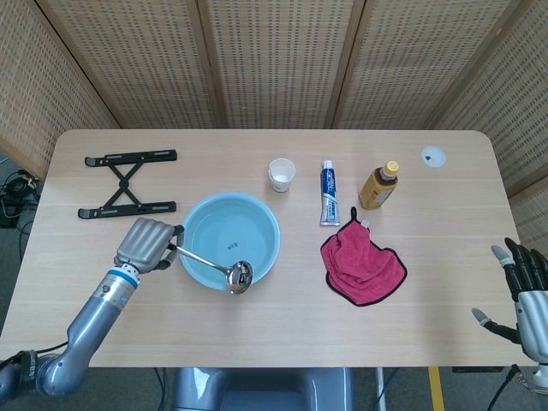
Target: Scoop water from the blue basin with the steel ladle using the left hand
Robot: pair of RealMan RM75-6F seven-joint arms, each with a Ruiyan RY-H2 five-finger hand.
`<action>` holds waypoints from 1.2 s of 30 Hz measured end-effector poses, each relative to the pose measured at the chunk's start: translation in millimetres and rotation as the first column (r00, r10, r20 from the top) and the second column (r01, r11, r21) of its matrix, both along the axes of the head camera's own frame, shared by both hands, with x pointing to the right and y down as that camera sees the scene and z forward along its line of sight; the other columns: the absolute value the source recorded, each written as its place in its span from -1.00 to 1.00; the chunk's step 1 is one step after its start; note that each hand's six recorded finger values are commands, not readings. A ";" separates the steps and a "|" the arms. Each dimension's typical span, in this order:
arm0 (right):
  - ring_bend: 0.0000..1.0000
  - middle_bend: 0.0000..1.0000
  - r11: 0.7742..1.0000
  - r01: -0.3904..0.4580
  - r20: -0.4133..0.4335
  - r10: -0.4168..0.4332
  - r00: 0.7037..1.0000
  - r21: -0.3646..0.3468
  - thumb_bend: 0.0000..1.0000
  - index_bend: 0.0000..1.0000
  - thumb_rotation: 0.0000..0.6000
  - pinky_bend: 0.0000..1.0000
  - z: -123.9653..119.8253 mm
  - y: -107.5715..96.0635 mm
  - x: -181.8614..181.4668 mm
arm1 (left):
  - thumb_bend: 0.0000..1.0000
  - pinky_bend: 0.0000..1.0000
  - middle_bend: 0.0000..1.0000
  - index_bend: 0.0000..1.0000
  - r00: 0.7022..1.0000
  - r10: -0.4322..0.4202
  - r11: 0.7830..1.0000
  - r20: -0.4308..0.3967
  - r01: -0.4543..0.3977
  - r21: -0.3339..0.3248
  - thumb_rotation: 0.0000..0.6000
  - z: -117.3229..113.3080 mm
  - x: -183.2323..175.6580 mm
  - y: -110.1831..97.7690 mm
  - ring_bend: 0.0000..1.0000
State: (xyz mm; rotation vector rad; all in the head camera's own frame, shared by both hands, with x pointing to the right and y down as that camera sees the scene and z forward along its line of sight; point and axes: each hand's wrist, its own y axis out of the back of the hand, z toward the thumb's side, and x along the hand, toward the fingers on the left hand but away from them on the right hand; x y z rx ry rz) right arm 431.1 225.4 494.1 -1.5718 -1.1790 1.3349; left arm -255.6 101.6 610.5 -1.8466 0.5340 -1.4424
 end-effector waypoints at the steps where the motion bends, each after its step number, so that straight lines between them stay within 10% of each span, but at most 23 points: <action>1: -1.00 -1.00 1.000 -0.003 -0.002 0.003 1.000 -0.001 -1.00 -1.00 1.00 -1.00 0.7 -0.7 0.8 | 0.39 0.87 0.82 0.61 1.000 0.000 1.000 0.013 0.000 -0.005 1.00 1.7 3.4 -7.1 0.74; 13: -1.00 -1.00 0.999 -0.044 -0.019 0.044 0.999 -0.011 -1.00 -1.00 1.00 -1.00 6.3 -7.6 11.0 | 0.39 0.87 0.82 0.61 0.988 -0.001 1.000 0.152 0.004 -0.018 1.00 43.9 19.5 -54.9 0.74; 36: -1.00 -1.00 0.996 -0.084 -0.013 0.084 0.996 -0.003 -1.00 -1.00 1.00 -1.00 4.7 -12.7 21.4 | 0.45 0.87 0.82 0.61 0.926 0.114 0.993 0.360 -0.116 -0.016 1.00 89.7 48.7 -57.7 0.74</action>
